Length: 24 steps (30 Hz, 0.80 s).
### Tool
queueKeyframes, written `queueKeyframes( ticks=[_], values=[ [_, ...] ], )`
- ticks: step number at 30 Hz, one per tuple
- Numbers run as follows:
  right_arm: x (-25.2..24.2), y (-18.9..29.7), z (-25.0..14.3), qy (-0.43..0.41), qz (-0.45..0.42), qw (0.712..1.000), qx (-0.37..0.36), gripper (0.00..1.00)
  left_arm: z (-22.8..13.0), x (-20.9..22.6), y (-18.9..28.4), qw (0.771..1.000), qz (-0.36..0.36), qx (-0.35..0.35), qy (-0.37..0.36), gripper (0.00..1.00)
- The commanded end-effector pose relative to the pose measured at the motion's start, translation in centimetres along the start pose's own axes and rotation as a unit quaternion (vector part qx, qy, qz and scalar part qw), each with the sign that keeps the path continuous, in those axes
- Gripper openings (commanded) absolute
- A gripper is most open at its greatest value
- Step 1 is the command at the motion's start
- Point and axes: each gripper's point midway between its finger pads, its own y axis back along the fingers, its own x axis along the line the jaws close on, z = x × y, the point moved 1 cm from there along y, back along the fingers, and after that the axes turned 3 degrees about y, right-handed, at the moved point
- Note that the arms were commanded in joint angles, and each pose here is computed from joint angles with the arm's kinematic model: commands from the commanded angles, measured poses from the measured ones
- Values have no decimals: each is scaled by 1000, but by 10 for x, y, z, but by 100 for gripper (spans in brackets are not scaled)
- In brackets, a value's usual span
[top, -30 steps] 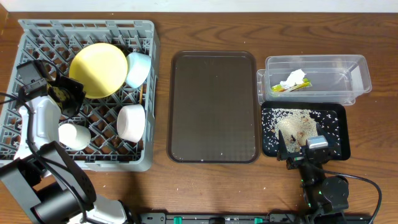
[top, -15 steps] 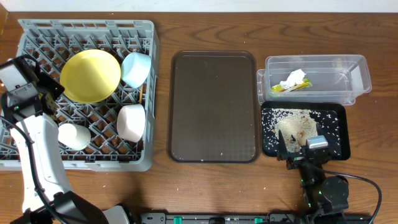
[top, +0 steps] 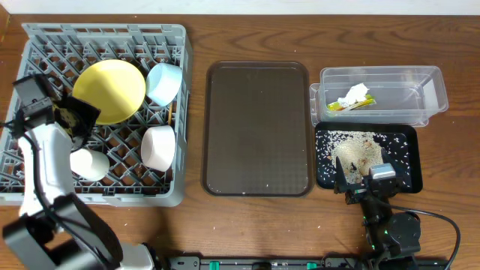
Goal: Sort waste into correct bins and load items into the dishwasher
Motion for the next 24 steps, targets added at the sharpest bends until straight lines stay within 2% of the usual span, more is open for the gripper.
queueKeyframes(
  ticks=[1, 7, 14, 19, 24],
  values=[
    [-2, 0, -1, -6, -3, 1000, 0, 99, -9, -8, -24, 998, -26, 43, 48, 50],
    [-2, 0, -1, -6, -3, 1000, 0, 99, -17, 1, -57, 994, -8, 72, 78, 49],
    [-2, 0, -1, -6, -3, 1000, 0, 99, -9, -6, -64, 995, -25, 57, 73, 42],
    [-2, 0, -1, -6, -3, 1000, 0, 99, -6, -8, -64, 996, -29, 51, 72, 9],
    [-2, 0, -1, -6, -3, 1000, 0, 99, -10, -12, -63, 994, -40, 65, 72, 8]
  ],
)
